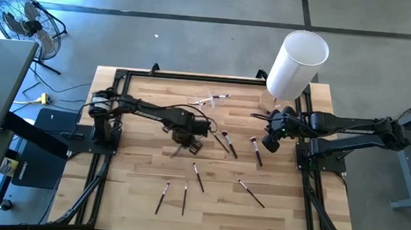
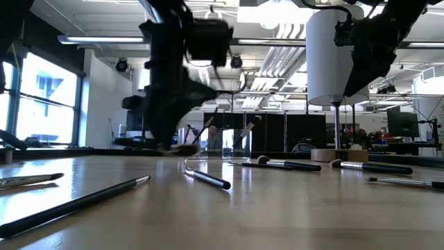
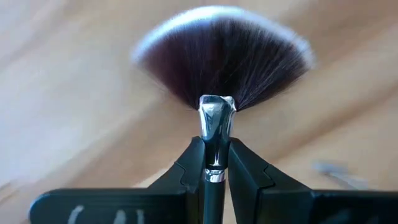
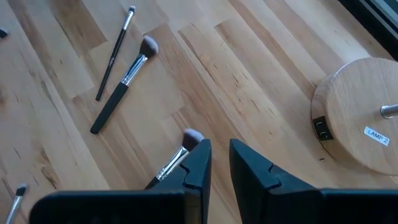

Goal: Put items in baskets/containers
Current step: Put the black highlighter brush into the transparent organizer

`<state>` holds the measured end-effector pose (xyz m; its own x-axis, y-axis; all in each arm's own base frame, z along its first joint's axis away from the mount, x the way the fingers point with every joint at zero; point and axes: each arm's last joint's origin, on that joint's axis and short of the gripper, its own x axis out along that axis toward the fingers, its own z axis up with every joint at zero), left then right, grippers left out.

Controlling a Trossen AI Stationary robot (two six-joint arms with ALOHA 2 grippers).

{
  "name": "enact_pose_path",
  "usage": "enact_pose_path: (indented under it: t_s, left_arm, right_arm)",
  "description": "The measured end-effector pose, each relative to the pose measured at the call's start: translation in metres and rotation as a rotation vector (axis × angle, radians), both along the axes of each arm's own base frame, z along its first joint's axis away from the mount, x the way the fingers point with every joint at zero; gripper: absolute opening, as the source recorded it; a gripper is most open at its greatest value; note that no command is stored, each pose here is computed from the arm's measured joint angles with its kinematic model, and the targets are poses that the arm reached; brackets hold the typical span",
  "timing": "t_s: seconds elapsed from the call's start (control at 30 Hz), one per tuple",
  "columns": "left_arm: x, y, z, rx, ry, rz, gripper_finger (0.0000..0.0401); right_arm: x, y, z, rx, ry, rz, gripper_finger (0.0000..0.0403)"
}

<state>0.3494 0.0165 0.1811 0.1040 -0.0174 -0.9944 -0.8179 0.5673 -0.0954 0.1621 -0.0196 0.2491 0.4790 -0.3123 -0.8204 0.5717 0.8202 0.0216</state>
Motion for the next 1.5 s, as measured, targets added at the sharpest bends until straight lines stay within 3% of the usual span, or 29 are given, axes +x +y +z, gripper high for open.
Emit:
enact_pose_path:
  t_s: [0.1,0.17,0.23,0.37,0.6,0.7,0.77,1.13,1.33,1.5]
  left_arm:
    - [-0.011,-0.007,0.02,0.049,-0.053,-0.063,0.0037]
    - [-0.011,-0.011,0.035,0.109,-0.195,-0.076,0.0037]
    - [-0.031,-0.014,0.044,0.158,-0.223,-0.082,0.0037]
    - [-0.062,-0.014,0.057,0.28,-0.478,-0.051,0.0037]
    - [-0.097,0.002,0.061,0.715,-1.146,-0.004,0.0037]
    - [-0.105,0.02,0.052,0.889,-1.266,-0.081,0.0037]
    - [-0.107,0.039,0.041,0.949,-1.239,-0.096,0.0037]
    - [-0.097,0.136,0.026,0.99,-1.28,-0.201,0.0037]
    - [-0.075,0.17,0.017,0.899,-1.325,-0.32,0.0037]
    - [-0.062,0.18,0.009,0.785,-1.338,-0.416,0.0038]
  right_arm:
    - [0.001,0.0,0.0,0.003,-0.008,-0.003,0.0045]
    - [0.001,0.0,0.0,0.005,-0.009,-0.006,0.0044]
    - [0.001,0.0,0.001,0.017,-0.024,-0.032,0.0044]
    - [0.003,0.0,0.002,0.022,-0.056,-0.05,0.0044]
    - [0.012,-0.003,0.004,-0.029,-0.122,-0.082,0.0042]
    - [0.019,-0.005,0.009,-0.071,-0.193,-0.112,0.0041]
    - [0.025,-0.006,0.01,-0.094,-0.239,-0.131,0.0041]
    - [0.052,-0.015,0.006,-0.13,-0.339,-0.204,0.0035]
    - [0.061,-0.024,-0.004,-0.096,-0.333,-0.278,0.0036]
    - [0.064,-0.026,-0.009,-0.059,-0.339,-0.323,0.0032]
